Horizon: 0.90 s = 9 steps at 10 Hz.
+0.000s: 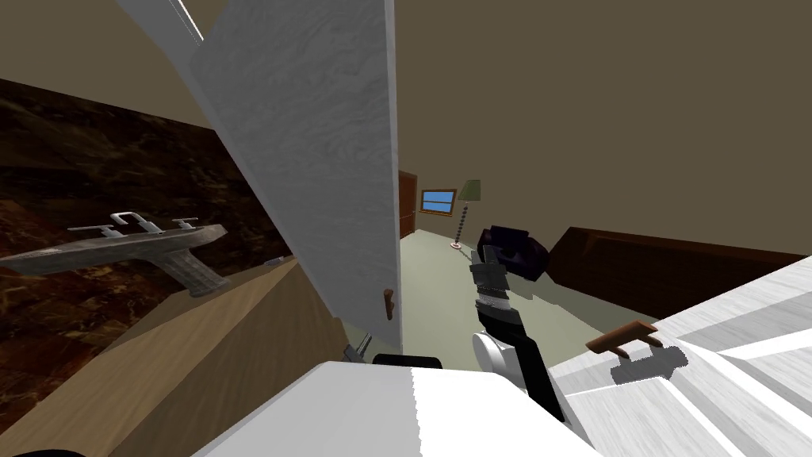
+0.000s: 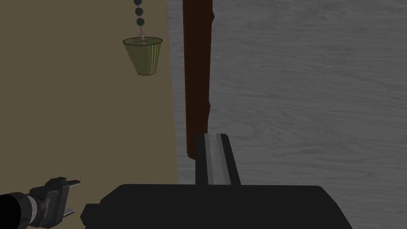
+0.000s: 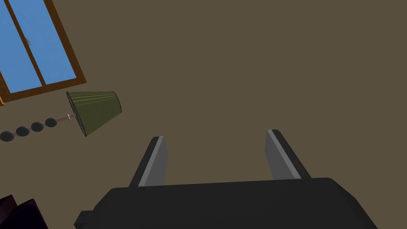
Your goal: Push the door open
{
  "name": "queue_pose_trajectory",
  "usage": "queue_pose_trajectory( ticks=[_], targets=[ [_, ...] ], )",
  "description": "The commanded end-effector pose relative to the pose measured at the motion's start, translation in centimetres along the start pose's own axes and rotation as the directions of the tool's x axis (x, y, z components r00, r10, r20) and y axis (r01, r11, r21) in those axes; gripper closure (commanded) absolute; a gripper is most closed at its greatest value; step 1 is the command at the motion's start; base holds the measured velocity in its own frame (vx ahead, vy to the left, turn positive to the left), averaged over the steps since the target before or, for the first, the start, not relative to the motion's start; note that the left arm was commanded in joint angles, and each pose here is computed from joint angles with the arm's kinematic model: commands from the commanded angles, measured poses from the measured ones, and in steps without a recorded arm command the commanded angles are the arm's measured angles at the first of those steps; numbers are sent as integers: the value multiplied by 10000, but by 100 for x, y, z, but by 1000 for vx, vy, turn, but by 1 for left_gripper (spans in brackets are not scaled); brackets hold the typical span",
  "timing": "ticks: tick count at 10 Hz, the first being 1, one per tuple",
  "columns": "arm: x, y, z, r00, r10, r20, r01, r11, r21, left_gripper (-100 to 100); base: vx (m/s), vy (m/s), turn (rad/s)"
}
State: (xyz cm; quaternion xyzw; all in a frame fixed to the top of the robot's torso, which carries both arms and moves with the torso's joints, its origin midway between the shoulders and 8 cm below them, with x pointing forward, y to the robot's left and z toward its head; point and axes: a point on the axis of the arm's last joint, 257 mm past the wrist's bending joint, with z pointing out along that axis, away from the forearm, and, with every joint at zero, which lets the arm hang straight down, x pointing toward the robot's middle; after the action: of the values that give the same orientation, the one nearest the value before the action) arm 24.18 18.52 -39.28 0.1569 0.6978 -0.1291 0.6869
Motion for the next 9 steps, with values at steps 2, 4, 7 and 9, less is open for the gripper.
queue_pose_trajectory(
  ticks=[2, 4, 7, 9],
  targets=[
    [13, 145, 7, 9999, -115, 65, 119, 9976, -677, -100, -87, -108, 155],
    [11, 132, 25, 9998, -180, 103, 188, 9971, -738, -100, -68, -66, 65],
    [48, 14, -192, 10000, 75, -55, -76, 9995, -305, -100, 172, -24, 93],
    [59, -88, -317, 9998, 162, -107, -163, 9999, -48, -100, 221, -27, 70]
  ],
)
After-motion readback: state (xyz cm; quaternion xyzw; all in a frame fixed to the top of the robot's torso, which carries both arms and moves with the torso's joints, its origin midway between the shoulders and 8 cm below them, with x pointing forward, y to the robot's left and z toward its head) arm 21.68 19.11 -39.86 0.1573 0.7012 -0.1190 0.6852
